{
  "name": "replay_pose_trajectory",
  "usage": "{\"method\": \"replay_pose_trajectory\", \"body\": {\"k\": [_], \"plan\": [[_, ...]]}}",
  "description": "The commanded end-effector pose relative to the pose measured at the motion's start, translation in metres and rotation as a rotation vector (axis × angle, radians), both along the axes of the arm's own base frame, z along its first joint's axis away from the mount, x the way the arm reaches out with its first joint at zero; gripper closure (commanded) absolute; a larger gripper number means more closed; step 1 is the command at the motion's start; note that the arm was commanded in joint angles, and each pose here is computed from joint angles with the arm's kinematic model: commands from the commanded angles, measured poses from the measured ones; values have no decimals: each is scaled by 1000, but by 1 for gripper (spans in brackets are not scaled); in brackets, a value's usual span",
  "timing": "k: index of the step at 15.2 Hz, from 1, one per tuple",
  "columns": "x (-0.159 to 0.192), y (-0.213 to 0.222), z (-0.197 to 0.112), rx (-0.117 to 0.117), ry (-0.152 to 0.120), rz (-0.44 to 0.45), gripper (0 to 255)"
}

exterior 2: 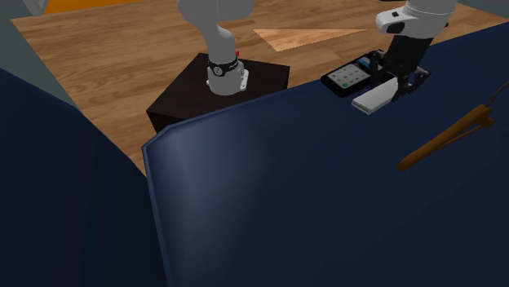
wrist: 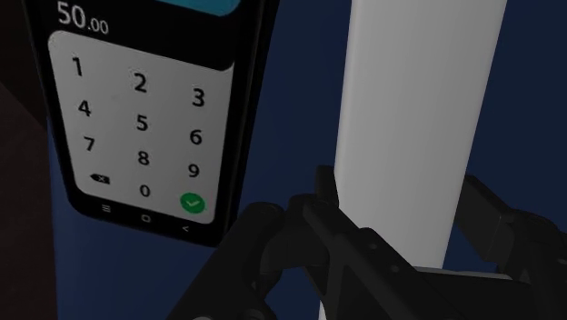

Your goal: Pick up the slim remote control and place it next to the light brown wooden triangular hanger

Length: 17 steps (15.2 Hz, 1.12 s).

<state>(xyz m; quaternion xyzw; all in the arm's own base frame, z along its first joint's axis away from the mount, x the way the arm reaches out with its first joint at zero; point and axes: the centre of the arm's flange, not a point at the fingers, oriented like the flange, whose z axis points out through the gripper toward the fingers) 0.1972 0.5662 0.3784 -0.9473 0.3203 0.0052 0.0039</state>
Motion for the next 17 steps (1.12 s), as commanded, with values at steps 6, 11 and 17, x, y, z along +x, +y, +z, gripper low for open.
{"method": "replay_pose_trajectory", "body": {"k": [6,11,17], "plan": [[1,0,-31,1,0,0,255],[1,0,-31,1,0,0,255],[1,0,-31,1,0,0,0]]}}
